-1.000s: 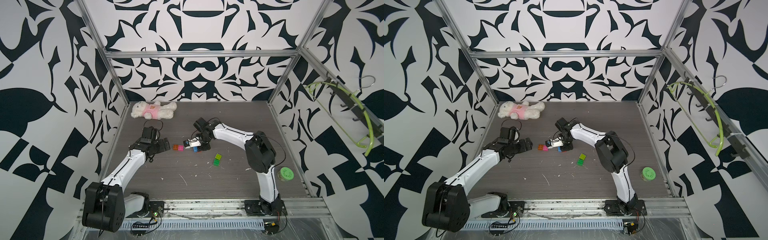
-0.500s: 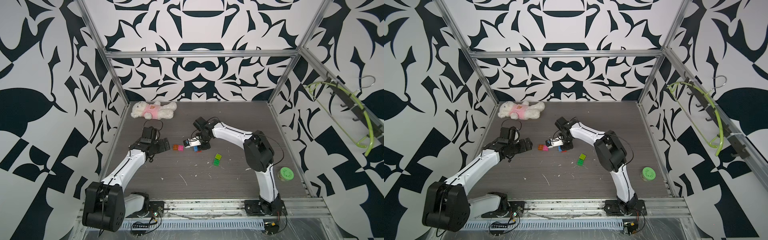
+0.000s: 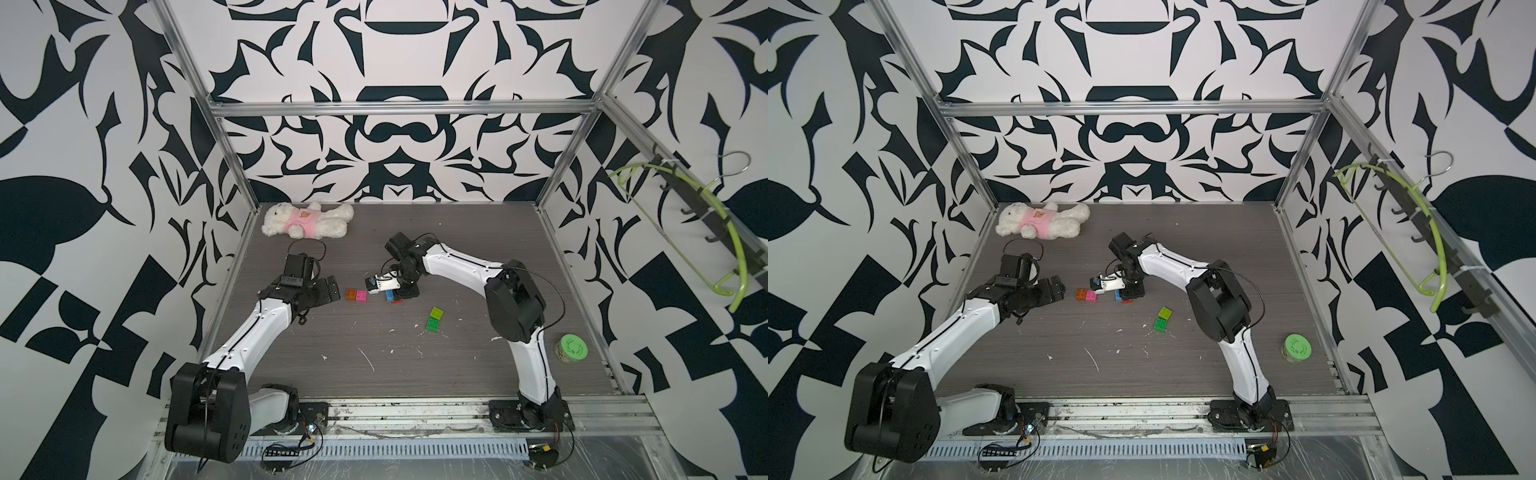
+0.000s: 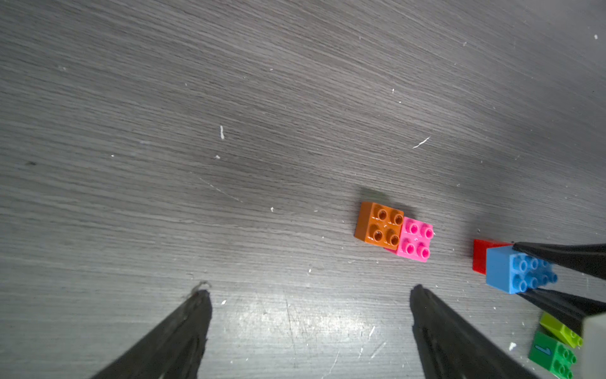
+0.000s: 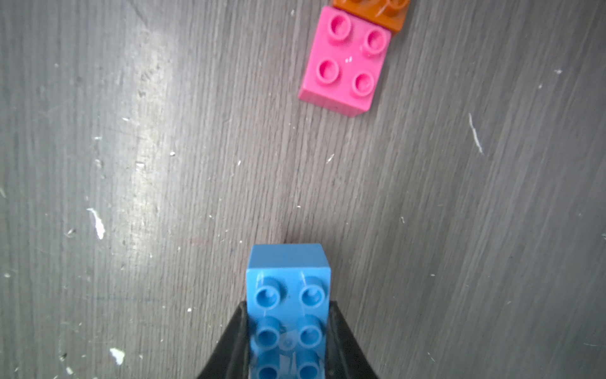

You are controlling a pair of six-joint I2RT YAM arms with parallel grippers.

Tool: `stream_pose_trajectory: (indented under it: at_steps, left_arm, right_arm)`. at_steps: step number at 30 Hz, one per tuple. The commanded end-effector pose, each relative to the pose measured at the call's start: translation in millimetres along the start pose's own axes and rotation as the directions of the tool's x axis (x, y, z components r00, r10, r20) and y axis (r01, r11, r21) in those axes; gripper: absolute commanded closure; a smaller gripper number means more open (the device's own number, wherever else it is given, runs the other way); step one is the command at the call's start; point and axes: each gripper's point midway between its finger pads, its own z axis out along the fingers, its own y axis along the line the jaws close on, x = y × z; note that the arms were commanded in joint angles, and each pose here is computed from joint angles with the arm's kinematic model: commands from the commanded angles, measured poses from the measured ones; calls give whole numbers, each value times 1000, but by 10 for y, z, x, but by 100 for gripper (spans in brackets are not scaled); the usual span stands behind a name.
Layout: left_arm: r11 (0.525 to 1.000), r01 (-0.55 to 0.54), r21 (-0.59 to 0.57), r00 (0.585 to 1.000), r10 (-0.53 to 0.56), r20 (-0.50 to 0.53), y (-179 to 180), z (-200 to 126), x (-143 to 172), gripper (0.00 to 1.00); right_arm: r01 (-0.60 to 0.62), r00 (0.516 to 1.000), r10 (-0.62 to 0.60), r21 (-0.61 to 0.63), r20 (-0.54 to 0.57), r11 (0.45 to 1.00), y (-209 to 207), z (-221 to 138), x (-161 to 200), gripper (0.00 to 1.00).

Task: Assemble the letter v with lego
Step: Assemble the lego brick with the lego brick.

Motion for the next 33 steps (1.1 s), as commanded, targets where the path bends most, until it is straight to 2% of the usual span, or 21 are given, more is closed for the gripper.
stream_pose_trajectory:
  at_steps: [1, 7, 13, 22, 26, 29, 33]
  left_arm:
    - [1000, -4, -20, 1000, 4, -31, 61, 30, 85, 1]
    - [1000, -4, -22, 1000, 4, -29, 62, 25, 80, 1]
    - [1000, -6, -21, 1000, 5, -28, 60, 16, 79, 1]
    - [1000, -11, -20, 1000, 11, -17, 60, -19, 67, 1]
    - [1000, -12, -18, 1000, 12, -13, 58, -25, 64, 1]
    - [1000, -13, -17, 1000, 13, -9, 57, -32, 61, 1]
    - [1000, -14, -18, 1000, 14, -9, 58, -29, 64, 1]
  right_arm:
    - [-67, 994, 62, -54, -92, 996, 98, 156, 189, 99]
    - [-81, 990, 77, -31, -120, 996, 85, 151, 243, 99]
    - [-21, 1000, 21, -38, 2, 999, 103, 107, 147, 100]
    - [37, 999, -37, -54, 5, 998, 115, 203, 182, 100]
    - [31, 998, -33, -51, -44, 998, 110, 290, 289, 100]
    - [-2, 999, 0, -35, -45, 999, 73, 301, 312, 100]
    - [-144, 988, 142, -29, -54, 989, -17, 212, 309, 100]
